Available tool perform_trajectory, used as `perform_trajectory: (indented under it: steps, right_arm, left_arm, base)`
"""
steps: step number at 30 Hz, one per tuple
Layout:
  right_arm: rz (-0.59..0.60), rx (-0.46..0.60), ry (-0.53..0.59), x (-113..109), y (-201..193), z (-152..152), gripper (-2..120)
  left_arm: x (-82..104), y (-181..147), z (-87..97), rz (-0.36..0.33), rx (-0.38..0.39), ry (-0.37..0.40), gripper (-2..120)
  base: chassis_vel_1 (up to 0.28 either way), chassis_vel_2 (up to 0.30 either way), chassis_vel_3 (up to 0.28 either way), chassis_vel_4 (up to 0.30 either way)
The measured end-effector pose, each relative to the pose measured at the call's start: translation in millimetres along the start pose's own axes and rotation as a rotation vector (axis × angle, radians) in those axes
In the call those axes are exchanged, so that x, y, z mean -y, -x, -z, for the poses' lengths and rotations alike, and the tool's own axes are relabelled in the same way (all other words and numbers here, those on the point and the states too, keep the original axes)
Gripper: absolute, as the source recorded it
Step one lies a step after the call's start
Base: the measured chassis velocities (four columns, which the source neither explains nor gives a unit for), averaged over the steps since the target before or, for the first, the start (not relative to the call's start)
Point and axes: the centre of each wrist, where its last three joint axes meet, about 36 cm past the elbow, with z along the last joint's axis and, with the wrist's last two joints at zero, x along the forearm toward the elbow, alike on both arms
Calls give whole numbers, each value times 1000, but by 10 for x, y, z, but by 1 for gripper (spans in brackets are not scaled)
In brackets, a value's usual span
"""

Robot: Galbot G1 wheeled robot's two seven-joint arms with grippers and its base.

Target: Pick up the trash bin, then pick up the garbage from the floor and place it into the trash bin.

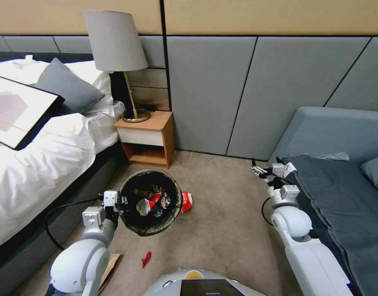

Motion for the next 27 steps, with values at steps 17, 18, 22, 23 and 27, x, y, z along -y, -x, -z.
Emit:
perform_trajectory:
  steps: [17, 18, 22, 23, 27]
  right_arm:
    - [15, -9, -3, -67, -2, -48, 100]
    - [18, -9, -5, -69, 1, -47, 100]
    - [20, -11, -7, -73, 1, -53, 100]
    - [20, -13, -8, -76, -1, -59, 100]
    - [28, -22, -5, -105, -11, -87, 100]
  left_arm:
    - [-7, -2, 4, 0, 1, 8, 0]
    - [-6, -2, 4, 1, 1, 7, 0]
    - [-1, 4, -3, 1, -1, 2, 0]
    - [0, 7, -5, 1, -1, 2, 0]
    - [-7, 23, -12, 6, -2, 5, 0]
  base:
    - [84, 81, 82, 80]
    - [107, 79, 96, 85]
    - [87, 81, 88, 83]
    - [75, 100, 94, 89]
    - [95, 83, 94, 83]
